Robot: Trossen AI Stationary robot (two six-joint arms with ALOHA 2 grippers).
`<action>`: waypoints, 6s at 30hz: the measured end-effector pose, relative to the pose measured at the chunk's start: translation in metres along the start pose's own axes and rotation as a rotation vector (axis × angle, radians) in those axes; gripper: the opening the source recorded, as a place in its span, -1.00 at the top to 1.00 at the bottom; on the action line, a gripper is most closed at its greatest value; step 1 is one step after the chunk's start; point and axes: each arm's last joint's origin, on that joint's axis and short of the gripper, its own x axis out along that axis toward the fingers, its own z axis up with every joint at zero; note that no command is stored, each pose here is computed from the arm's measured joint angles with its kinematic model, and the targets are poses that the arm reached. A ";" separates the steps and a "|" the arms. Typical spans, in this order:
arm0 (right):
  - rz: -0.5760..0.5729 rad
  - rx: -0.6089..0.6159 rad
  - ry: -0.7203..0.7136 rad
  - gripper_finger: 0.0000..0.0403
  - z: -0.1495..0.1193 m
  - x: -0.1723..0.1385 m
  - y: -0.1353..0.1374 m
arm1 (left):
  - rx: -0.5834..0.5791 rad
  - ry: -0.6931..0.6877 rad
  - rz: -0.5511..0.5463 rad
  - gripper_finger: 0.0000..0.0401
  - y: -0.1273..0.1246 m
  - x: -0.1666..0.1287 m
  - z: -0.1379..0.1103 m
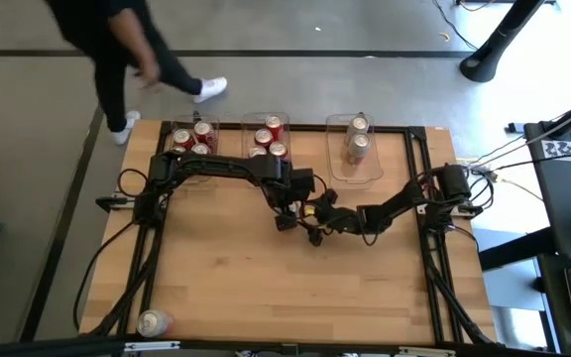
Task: Sort soda cans
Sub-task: Put the white soda can into the right transparent bin
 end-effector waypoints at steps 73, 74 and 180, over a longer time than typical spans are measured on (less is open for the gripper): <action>-0.055 -0.152 0.099 -0.74 0.022 -0.057 0.021 | 0.138 -0.130 0.170 -0.59 -0.072 0.012 -0.023; -0.055 -0.152 0.098 -0.74 0.022 -0.057 0.021 | 0.138 -0.131 0.170 -0.59 -0.072 0.012 -0.023; 0.129 -0.068 -0.245 -0.42 0.095 -0.046 0.028 | 0.094 -0.814 0.003 -0.91 -0.066 -0.011 -0.246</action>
